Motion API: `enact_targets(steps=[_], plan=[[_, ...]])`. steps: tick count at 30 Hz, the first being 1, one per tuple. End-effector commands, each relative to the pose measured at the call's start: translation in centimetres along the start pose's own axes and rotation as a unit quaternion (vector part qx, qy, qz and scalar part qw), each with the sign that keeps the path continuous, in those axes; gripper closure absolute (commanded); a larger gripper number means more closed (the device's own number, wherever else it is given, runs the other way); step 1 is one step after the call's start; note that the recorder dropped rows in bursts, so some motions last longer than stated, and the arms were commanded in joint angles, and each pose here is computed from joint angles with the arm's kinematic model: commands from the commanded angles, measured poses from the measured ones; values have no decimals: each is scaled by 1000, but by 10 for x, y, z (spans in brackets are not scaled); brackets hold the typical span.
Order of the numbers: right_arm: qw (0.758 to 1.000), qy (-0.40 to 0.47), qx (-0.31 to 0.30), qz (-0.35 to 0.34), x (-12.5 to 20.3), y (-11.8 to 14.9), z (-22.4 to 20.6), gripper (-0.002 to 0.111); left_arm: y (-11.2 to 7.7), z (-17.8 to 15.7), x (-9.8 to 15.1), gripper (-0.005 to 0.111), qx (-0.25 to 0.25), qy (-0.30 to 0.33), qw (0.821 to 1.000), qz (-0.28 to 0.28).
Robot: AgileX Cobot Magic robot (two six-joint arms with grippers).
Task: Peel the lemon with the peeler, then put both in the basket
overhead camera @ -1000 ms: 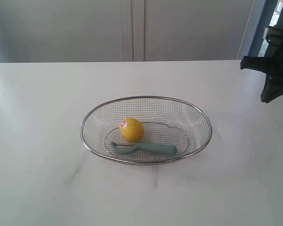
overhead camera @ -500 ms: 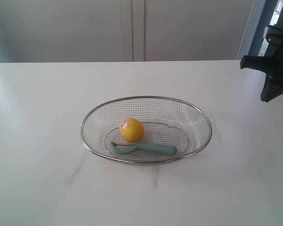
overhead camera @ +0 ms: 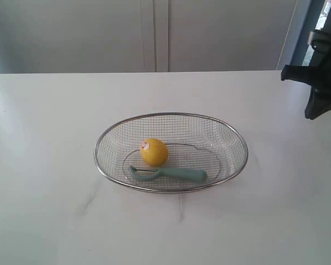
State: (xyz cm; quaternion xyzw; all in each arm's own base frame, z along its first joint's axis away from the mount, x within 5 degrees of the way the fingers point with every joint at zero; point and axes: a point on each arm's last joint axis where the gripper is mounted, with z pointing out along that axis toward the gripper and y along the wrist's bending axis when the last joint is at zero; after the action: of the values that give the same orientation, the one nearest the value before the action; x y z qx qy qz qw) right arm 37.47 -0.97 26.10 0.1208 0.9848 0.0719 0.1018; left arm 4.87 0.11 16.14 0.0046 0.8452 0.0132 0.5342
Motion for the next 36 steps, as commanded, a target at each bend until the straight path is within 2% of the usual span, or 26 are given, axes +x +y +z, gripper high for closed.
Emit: enact_targets(steps=[1,13,36], plan=[[1000,1,8,-6,3,-2,-11,108,0,1,1,107,-1,-3,1000,-2],[998,-21,43,-49,24,-8,-53,108,0,1,1,107,-1,-3,1000,-2],[995,-62,39,-73,117,-20,-102,108,0,1,1,107,-1,-3,1000,-2]])
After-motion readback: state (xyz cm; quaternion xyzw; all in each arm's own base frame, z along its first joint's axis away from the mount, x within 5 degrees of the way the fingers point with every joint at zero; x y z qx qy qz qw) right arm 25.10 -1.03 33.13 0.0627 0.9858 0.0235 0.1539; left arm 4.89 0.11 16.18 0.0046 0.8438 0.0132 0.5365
